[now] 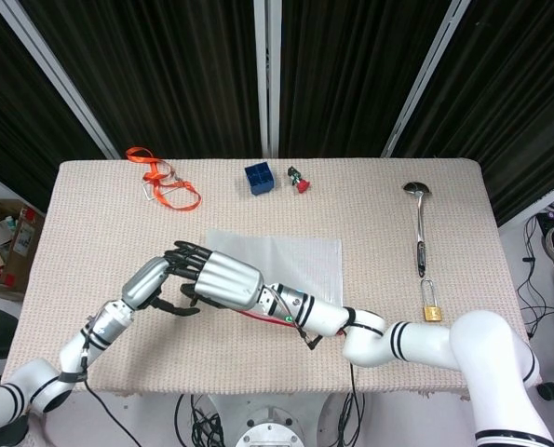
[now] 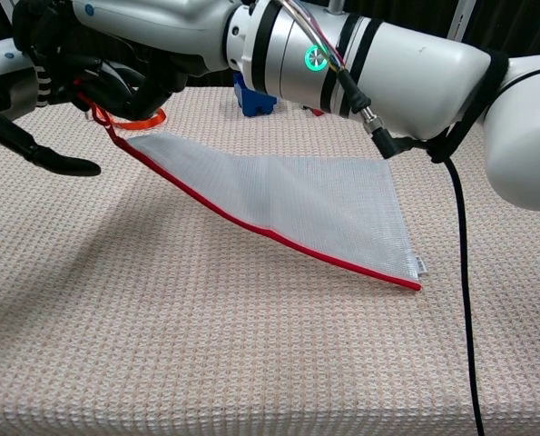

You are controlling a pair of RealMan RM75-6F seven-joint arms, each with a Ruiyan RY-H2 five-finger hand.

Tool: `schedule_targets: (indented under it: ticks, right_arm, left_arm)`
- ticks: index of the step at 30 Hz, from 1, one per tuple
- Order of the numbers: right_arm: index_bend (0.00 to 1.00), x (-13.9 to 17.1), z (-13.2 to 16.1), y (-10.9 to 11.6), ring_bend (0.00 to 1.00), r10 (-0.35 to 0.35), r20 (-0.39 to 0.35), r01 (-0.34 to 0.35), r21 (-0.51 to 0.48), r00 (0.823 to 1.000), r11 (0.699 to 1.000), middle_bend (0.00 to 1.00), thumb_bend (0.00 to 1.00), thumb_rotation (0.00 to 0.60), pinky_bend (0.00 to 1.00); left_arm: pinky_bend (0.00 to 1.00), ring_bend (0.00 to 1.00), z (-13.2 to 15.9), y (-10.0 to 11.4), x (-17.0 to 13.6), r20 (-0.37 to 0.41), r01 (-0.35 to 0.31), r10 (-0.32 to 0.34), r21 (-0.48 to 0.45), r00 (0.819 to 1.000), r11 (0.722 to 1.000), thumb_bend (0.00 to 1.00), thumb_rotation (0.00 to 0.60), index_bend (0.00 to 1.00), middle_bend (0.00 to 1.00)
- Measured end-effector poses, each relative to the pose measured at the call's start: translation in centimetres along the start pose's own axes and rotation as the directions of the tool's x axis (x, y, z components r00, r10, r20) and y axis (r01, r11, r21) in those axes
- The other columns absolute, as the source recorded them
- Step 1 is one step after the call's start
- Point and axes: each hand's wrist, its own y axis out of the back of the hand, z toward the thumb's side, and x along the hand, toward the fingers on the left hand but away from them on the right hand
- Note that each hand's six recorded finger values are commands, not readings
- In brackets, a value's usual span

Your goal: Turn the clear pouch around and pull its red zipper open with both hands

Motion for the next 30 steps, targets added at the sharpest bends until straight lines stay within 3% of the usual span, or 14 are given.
schedule_targets:
  ticks: [8,30]
  right_arm:
    - [0.80,0.0,-0.2,0.0,0.00,-0.007,0.007,0.007,-0.038,1.000,0.999,0.17,0.52,0.600,0.00]
    - [0.80,-0.2,-0.4,0.3,0.00,-0.026,0.015,0.027,-0.057,1.000,0.998,0.18,0.52,0.600,0.00]
  left_arm:
    - [0.16,0.14,0.0,-1.0,0.9,0.022,0.024,-0.023,-0.010,0.999,1.000,0.15,0.600,0.40,0.15]
    - [0.16,0.14,-1.3,-1.3,1.3,0.017,0.014,-0.014,-0.048,1.000,0.999,0.26,0.600,0.49,0.17]
